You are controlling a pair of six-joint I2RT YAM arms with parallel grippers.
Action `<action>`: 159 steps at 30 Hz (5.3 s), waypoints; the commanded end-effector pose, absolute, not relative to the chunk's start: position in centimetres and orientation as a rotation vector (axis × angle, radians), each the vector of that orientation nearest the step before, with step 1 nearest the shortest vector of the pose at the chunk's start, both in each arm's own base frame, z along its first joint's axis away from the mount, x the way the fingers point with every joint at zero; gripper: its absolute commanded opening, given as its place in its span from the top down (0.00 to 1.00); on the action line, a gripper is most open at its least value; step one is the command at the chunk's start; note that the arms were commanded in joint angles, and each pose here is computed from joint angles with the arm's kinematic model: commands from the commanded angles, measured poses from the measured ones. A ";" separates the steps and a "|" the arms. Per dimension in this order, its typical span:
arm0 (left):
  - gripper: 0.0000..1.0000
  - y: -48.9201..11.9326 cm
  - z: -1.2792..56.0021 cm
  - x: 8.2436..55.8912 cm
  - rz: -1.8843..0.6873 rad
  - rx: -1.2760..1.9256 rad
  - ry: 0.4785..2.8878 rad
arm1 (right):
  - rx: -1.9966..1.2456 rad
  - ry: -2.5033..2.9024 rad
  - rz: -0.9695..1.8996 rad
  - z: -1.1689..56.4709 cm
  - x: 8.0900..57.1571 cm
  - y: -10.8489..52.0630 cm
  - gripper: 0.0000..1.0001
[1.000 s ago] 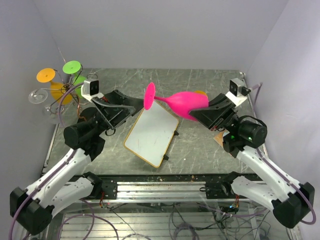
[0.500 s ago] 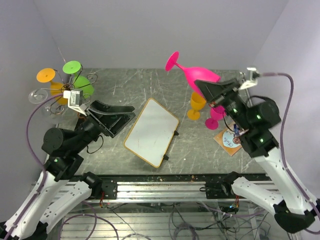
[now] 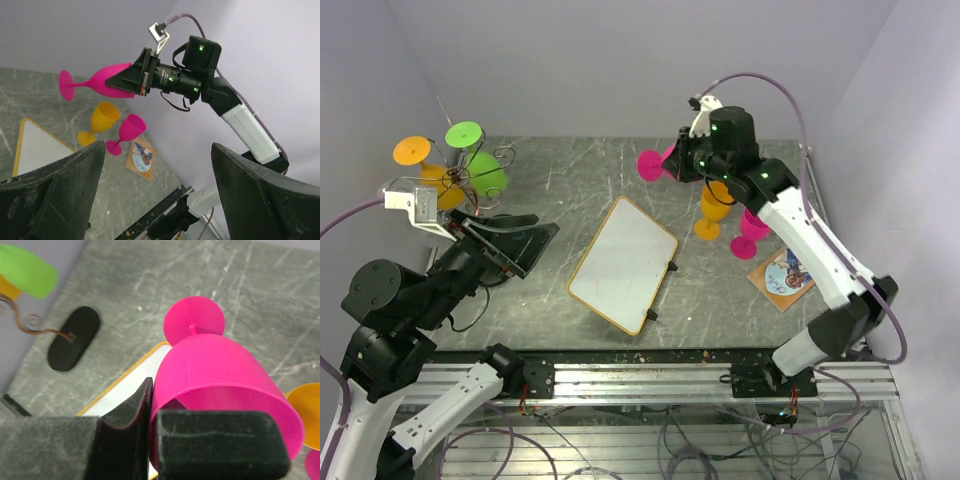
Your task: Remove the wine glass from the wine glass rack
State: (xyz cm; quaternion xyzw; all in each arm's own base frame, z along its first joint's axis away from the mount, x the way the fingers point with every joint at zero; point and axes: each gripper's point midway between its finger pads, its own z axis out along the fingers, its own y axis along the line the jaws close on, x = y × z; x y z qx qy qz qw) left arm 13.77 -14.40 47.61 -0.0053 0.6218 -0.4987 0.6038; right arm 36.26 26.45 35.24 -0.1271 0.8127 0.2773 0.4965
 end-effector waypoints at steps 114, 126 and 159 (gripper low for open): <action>0.06 8.9 45.2 30.8 -0.379 -0.841 1.630 | -0.514 1.690 0.474 36.1 24.0 21.1 0.00; 0.08 13.1 41.4 24.1 0.030 -1.088 1.593 | -0.594 1.718 0.679 34.6 21.4 23.9 0.00; 0.14 18.1 39.2 23.2 0.168 -1.480 1.308 | -0.752 1.846 0.449 30.0 20.1 29.3 0.00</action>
